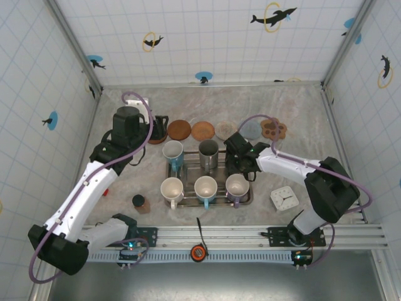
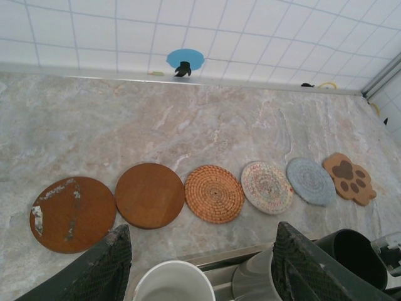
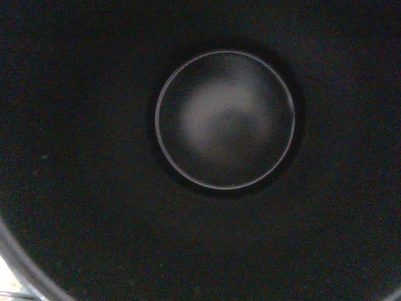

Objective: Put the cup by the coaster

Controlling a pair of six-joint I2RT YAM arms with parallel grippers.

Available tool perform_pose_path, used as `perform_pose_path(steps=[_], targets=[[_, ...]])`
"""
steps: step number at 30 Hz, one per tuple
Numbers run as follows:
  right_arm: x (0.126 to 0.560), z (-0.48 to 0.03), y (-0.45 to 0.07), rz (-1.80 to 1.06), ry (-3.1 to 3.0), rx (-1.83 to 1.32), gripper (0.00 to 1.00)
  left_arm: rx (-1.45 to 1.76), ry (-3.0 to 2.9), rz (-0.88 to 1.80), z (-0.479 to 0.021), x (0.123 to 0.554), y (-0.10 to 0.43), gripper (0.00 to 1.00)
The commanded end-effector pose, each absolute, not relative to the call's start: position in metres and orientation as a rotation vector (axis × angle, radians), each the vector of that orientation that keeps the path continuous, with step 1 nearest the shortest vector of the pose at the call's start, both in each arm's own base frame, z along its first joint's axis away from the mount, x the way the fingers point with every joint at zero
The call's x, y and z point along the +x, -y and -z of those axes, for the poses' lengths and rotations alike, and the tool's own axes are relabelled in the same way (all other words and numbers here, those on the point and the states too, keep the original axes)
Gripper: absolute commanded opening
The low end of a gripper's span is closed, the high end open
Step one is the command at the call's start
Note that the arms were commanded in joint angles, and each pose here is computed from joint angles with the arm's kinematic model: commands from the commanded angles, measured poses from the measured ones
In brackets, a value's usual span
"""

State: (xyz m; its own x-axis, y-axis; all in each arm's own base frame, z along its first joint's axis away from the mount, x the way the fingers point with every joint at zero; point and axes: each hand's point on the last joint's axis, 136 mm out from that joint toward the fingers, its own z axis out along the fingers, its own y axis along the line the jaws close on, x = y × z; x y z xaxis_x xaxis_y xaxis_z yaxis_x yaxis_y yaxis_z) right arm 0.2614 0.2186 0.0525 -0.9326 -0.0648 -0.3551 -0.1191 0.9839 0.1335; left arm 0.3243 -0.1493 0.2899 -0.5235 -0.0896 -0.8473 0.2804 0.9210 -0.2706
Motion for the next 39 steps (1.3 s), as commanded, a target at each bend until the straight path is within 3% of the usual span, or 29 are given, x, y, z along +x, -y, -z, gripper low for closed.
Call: perform_pose_path(steps=[1, 5, 39], targets=[[0.276, -0.066, -0.227, -0.237, -2.731, -0.115, 0.15, 0.164, -2.065, 0.439, -0.289, 0.326, 0.150, 0.61], [0.278, -0.069, -0.224, -0.207, -2.724, -0.116, 0.00, 0.163, -2.066, 0.438, -0.288, 0.326, 0.150, 0.61], [0.290, -0.108, -0.223, -0.151, -2.628, -0.135, 0.00, 0.161, -2.084, 0.425, -0.279, 0.330, 0.150, 0.61]])
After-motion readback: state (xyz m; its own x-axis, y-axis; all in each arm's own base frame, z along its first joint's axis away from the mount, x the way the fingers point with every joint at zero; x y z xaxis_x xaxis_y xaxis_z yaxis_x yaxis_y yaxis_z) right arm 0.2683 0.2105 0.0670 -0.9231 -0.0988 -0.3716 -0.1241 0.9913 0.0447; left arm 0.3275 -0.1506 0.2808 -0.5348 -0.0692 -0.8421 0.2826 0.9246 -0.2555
